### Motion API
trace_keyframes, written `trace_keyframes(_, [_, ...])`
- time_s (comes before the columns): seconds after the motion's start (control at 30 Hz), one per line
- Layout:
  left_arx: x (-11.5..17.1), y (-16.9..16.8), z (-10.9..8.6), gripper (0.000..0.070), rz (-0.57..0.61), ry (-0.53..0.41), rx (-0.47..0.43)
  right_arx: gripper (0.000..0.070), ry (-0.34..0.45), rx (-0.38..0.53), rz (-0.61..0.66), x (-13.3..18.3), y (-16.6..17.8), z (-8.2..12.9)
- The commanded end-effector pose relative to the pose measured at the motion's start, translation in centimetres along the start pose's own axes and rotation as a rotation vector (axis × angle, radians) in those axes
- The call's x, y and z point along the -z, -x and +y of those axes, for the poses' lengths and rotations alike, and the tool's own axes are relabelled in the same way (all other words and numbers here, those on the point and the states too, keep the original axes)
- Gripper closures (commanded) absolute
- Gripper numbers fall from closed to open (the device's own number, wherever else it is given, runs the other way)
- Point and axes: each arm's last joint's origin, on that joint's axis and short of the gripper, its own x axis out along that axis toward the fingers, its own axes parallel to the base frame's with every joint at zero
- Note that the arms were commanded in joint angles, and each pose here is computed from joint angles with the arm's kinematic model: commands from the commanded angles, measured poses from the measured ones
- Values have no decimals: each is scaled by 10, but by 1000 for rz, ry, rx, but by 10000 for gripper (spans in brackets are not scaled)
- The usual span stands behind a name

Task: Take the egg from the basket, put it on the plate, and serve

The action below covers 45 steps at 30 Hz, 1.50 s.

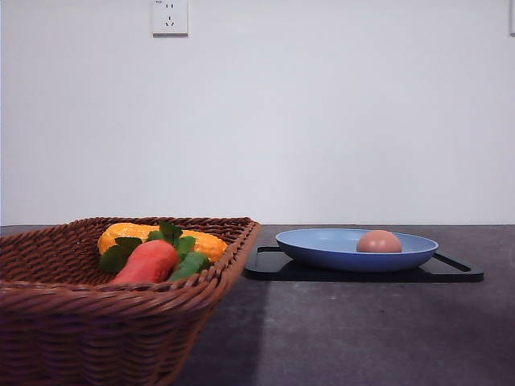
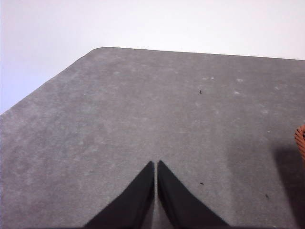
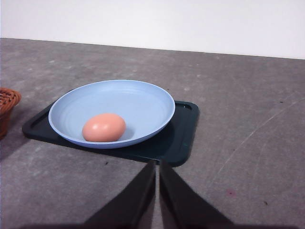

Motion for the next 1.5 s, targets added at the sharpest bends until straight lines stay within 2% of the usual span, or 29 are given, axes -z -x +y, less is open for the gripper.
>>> trace_keyframes(0.0, [9, -2, 0, 700, 29, -3, -8, 700, -11, 1, 3, 2, 0, 0])
trace_keyframes(1.47, [9, -2, 0, 700, 29, -3, -8, 700, -11, 1, 3, 2, 0, 0])
